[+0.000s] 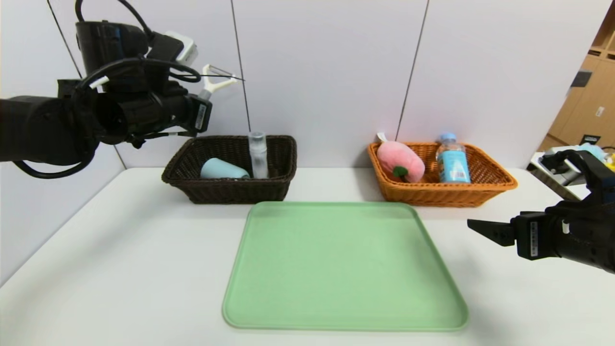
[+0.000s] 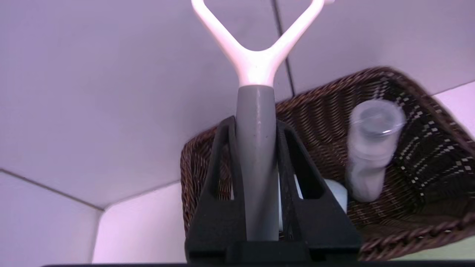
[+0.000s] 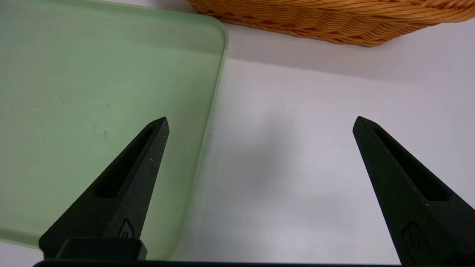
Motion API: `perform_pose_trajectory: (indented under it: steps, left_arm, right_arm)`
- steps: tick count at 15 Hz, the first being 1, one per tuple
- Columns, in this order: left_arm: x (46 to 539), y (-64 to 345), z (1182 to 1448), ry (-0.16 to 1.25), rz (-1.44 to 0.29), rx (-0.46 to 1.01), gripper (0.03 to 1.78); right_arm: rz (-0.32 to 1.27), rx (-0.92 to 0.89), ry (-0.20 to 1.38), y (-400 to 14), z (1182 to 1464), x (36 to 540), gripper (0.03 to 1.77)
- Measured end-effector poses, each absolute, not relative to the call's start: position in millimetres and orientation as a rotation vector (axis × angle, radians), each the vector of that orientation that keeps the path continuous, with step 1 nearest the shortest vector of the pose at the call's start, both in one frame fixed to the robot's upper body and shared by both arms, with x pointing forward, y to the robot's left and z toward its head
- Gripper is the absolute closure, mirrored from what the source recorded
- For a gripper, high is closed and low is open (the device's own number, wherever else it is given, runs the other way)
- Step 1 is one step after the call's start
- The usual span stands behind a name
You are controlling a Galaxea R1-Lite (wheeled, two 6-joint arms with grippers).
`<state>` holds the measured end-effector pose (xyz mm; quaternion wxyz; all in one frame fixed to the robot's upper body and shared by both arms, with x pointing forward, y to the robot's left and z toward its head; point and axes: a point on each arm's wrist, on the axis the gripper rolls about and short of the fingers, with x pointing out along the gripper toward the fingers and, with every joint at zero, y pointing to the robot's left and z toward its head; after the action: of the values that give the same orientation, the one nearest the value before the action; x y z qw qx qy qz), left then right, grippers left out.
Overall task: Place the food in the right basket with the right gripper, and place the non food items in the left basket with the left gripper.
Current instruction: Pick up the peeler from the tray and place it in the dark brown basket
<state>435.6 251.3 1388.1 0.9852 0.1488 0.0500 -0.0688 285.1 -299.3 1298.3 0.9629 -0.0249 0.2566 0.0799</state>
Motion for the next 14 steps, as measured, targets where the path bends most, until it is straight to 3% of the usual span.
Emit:
perform_pose_trajectory:
  steps: [5,14]
  left_arm:
    - [469,253,1354,0.126,-0.104,0.182,1.52]
    - [509,248,1312,0.217,-0.077,0.202,1.52]
  right_arm:
    - [0.166,-0.053,0.524,-299,1297,286,0.09]
    - [0.168,-0.053,0.545,-299,1292,286,0.09]
